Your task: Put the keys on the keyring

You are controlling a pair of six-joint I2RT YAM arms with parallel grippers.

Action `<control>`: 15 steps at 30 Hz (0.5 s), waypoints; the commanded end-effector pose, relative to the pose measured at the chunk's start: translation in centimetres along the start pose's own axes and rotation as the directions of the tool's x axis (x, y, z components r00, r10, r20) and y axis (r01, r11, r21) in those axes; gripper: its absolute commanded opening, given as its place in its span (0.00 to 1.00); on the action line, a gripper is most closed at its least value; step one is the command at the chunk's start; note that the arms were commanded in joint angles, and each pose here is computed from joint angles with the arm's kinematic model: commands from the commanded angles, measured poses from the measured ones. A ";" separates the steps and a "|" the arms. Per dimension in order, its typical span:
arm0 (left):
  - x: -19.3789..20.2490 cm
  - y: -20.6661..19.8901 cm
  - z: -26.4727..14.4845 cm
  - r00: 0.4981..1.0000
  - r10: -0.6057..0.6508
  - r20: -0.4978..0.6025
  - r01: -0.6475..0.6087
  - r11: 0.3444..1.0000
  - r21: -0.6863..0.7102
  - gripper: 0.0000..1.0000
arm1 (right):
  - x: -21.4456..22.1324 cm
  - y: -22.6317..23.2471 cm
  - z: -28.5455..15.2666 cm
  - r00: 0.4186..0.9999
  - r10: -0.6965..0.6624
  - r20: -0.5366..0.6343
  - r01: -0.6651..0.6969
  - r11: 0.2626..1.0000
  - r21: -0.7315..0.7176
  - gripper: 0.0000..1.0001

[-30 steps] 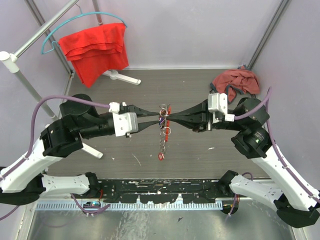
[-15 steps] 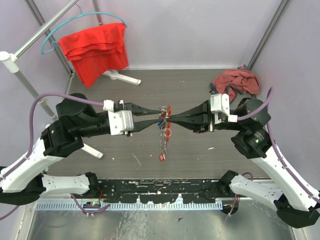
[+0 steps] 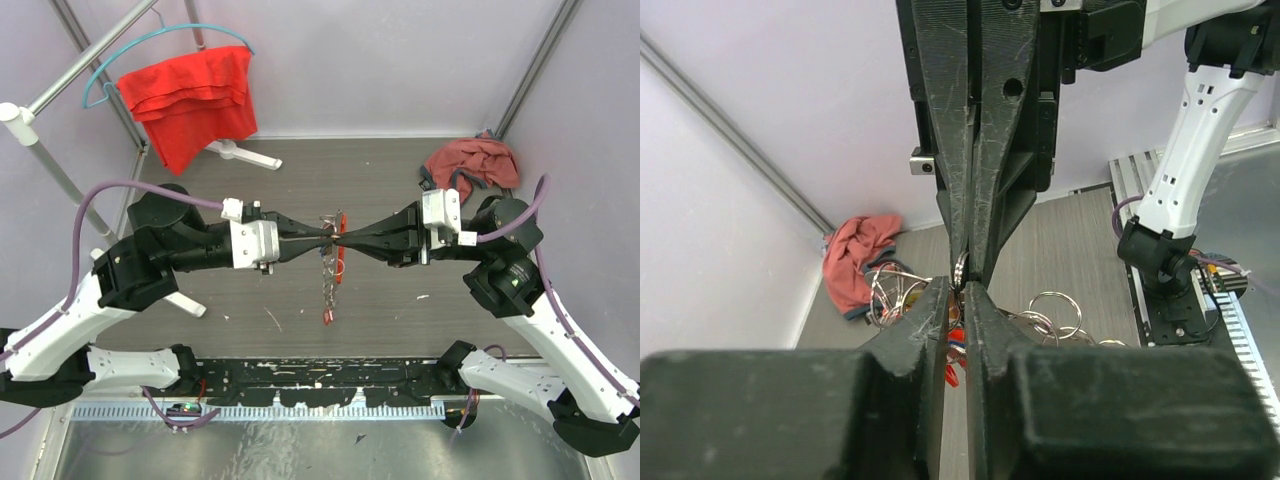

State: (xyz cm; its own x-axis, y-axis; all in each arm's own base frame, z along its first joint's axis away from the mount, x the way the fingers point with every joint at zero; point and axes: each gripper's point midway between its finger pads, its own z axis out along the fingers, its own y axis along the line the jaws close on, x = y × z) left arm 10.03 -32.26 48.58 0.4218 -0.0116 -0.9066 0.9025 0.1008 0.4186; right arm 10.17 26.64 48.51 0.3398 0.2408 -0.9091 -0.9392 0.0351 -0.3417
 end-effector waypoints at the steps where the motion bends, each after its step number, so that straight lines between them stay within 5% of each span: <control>1: 0.1 -0.2 0.5 1.000 -0.004 0.005 0.004 1.000 0.015 0.12 | -2.9 0.2 -0.2 0.994 -0.081 0.076 0.081 0.997 0.005 0.01; 5: 0.6 -0.3 0.4 1.000 0.001 -0.025 -0.001 1.000 0.022 0.00 | -2.5 0.0 -0.4 0.995 -0.080 0.053 0.079 0.997 0.019 0.07; 10: 1.9 -0.5 -0.4 0.991 0.028 -0.134 -0.021 0.998 0.058 0.00 | -0.8 -0.4 -0.9 0.996 -0.076 -0.054 0.078 0.996 0.038 0.27; 15: 4.6 -0.8 -1.7 0.947 0.019 -0.321 0.009 0.996 0.086 0.00 | 2.3 -0.5 -1.7 0.982 -0.042 -0.186 0.051 0.998 0.045 0.31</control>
State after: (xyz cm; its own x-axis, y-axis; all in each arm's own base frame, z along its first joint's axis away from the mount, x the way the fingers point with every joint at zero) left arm 10.77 -32.49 45.65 0.4035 0.1704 -0.8990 0.9092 0.0358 0.4149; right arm 10.80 26.08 47.06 0.3629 0.1396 -0.9213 -0.9318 0.0619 -0.3576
